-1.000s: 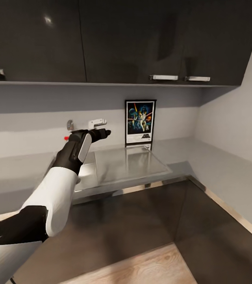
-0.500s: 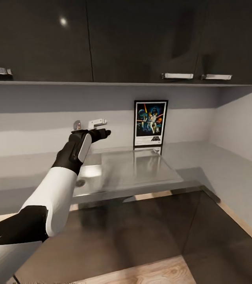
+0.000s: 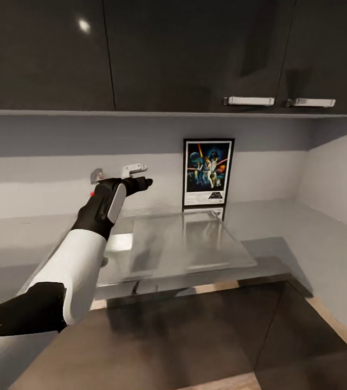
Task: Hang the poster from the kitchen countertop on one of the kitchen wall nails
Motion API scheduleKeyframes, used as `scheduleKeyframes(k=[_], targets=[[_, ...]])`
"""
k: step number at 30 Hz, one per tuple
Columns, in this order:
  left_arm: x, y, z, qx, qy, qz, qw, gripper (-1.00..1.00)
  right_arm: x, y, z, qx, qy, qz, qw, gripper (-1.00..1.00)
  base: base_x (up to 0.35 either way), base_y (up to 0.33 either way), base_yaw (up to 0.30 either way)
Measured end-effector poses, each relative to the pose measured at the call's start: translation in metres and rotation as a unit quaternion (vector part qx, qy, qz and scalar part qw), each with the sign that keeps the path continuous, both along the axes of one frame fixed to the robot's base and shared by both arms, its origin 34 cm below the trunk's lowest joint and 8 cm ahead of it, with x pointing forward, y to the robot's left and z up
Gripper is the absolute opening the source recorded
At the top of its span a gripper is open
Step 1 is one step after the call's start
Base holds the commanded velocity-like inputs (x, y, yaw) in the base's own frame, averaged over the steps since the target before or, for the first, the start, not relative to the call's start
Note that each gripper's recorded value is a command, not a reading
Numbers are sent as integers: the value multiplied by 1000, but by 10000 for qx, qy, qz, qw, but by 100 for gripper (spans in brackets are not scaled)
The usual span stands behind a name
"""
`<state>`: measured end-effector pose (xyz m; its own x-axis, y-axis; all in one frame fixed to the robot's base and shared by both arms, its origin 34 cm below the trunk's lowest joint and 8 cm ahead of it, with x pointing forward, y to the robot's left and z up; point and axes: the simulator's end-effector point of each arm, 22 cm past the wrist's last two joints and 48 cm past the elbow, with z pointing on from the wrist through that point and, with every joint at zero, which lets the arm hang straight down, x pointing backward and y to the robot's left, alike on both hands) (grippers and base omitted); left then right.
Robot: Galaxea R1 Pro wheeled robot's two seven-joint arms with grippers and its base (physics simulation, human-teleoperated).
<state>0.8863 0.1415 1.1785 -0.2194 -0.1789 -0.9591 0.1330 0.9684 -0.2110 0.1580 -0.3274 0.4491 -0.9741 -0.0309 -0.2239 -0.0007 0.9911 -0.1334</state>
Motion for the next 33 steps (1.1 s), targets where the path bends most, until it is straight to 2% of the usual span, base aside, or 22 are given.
scheduleKeyframes(k=[14, 25, 33], targets=[[0, 0, 0, 3, 1, 2, 10000, 100, 0, -1, 0, -9, -2, -8, 10000, 100, 282, -168, 13], [4, 0, -7, -9, 46, 3, 10000, 100, -3, -1, 0, -15, 46, -26, 10000, 100, 50, -31, 169], [5, 0, -10, -6, 61, 1, 10000, 100, -5, -1, 0, -16, 63, -29, 10000, 100, 2, -1, 70]])
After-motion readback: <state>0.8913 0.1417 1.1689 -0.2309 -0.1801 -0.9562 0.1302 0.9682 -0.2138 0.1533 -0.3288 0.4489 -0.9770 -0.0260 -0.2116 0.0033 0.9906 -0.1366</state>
